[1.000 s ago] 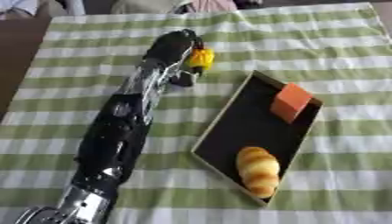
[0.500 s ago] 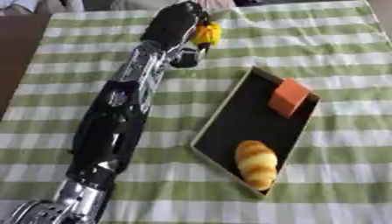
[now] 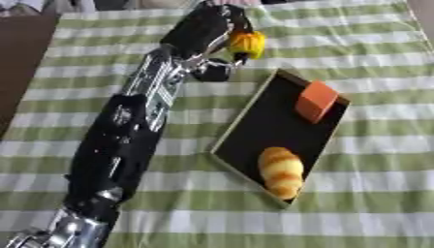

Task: Pick up objects on the table and place them in the box.

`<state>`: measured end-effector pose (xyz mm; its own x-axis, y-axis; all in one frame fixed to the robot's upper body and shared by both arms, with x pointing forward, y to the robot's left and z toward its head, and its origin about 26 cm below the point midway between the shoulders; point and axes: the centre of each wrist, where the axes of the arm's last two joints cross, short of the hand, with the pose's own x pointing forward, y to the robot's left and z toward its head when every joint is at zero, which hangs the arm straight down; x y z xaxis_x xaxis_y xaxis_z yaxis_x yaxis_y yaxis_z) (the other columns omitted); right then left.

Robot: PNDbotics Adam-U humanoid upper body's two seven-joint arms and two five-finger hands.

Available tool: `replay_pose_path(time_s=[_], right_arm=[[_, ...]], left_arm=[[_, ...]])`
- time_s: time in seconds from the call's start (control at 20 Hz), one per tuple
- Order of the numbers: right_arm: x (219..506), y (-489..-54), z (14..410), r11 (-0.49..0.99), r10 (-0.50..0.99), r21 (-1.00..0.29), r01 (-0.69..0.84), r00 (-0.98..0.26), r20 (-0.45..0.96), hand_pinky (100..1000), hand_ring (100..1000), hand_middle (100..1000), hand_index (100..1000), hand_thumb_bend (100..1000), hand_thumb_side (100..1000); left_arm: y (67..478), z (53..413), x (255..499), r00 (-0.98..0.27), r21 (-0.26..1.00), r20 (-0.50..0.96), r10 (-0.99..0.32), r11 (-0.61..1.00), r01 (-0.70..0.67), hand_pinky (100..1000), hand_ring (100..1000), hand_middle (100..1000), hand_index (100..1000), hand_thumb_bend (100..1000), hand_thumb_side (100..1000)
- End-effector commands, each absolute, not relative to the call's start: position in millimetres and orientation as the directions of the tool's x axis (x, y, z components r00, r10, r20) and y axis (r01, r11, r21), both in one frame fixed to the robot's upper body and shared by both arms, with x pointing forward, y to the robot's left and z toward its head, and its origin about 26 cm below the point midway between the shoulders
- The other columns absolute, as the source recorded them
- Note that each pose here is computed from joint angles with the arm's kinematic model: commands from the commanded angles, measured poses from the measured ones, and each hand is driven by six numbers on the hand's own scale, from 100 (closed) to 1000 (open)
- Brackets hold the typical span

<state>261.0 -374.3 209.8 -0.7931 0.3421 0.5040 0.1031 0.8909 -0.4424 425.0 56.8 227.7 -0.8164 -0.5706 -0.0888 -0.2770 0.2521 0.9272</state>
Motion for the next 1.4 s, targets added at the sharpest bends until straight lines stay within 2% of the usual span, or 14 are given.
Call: replay_pose_path(time_s=[0.05, 0.35, 0.7, 1.2, 1.4], right_arm=[[258.9, -376.7, 223.2, 0.868, 0.371, -0.482, 0.122, -0.804, 0.464, 946, 822, 540, 785, 100, 470], [258.1, -377.8, 222.9, 0.864, 0.382, -0.487, 0.129, -0.797, 0.467, 945, 823, 541, 785, 100, 470], [258.9, -377.2, 224.9, 0.867, 0.376, -0.48, 0.131, -0.805, 0.459, 944, 823, 541, 785, 100, 470], [258.9, -376.8, 223.4, 0.87, 0.374, -0.475, 0.132, -0.806, 0.46, 944, 823, 540, 785, 100, 470], [258.4, -377.2, 222.0, 0.869, 0.376, -0.475, 0.137, -0.806, 0.456, 944, 823, 540, 785, 100, 470]], left_arm=[[45.9, 241.7, 407.4, -0.87, 0.916, -0.11, -0.481, 0.291, -0.277, 491, 670, 587, 674, 100, 100], [37.6, 236.4, 387.1, -0.925, 0.929, -0.097, -0.368, 0.3, -0.217, 493, 669, 587, 678, 100, 107], [25.9, 225.6, 374.2, -0.968, 0.959, -0.056, -0.246, 0.257, -0.121, 497, 672, 591, 685, 100, 193], [30.6, 194.6, 389.9, -0.945, 0.987, -0.011, -0.328, 0.148, -0.063, 518, 692, 610, 697, 100, 214], [30.5, 187.6, 392.0, -0.94, 0.989, -0.023, -0.341, 0.126, -0.07, 558, 725, 649, 728, 100, 169]])
